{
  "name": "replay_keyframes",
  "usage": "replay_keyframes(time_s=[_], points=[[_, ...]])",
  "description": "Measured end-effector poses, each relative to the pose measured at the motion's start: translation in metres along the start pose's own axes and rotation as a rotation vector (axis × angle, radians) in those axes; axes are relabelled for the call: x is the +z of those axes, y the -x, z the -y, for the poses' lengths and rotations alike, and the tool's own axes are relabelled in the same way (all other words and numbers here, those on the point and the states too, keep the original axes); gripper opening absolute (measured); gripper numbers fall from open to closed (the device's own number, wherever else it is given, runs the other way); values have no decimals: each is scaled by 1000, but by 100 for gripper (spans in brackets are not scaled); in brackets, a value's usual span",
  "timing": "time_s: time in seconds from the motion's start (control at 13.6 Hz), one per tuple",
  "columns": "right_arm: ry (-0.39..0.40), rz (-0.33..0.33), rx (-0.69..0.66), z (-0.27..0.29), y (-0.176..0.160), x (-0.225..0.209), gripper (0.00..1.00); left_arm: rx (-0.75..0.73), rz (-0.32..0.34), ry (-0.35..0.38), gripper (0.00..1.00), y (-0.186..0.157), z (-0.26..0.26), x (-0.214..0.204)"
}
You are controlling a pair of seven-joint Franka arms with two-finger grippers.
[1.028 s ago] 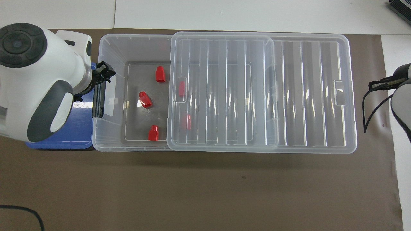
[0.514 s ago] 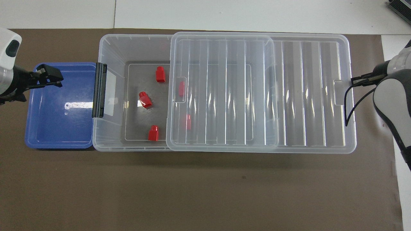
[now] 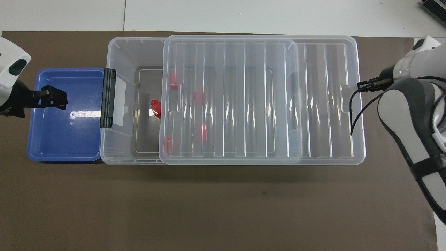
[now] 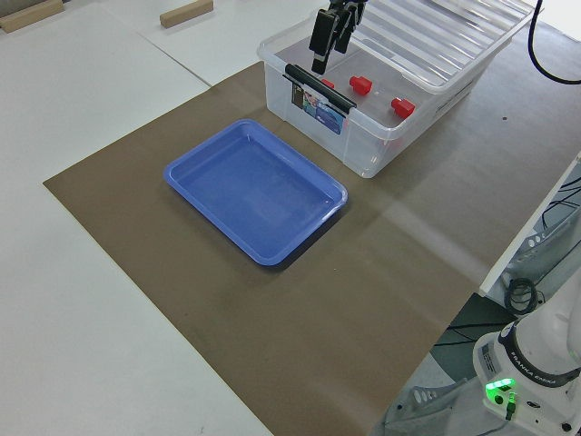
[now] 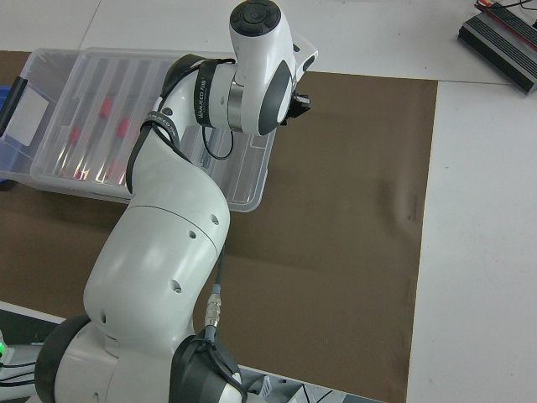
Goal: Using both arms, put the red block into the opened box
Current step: 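Slide the clear lid back over the box with the right gripper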
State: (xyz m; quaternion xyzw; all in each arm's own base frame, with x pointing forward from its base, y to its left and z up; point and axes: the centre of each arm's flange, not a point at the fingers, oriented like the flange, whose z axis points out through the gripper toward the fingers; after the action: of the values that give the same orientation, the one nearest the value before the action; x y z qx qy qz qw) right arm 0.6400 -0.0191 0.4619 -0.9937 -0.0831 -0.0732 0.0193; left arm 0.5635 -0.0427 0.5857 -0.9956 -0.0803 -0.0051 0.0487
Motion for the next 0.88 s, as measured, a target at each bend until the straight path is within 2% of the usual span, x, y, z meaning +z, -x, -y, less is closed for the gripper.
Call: replay_keyframes(time_s=[0.29, 0.88], points=[[-5, 0, 18, 26, -5, 5, 1, 25, 22, 8, 100, 6, -10, 0], [-19, 7, 44, 84, -10, 9, 1, 24, 21, 8, 100, 6, -8, -2]])
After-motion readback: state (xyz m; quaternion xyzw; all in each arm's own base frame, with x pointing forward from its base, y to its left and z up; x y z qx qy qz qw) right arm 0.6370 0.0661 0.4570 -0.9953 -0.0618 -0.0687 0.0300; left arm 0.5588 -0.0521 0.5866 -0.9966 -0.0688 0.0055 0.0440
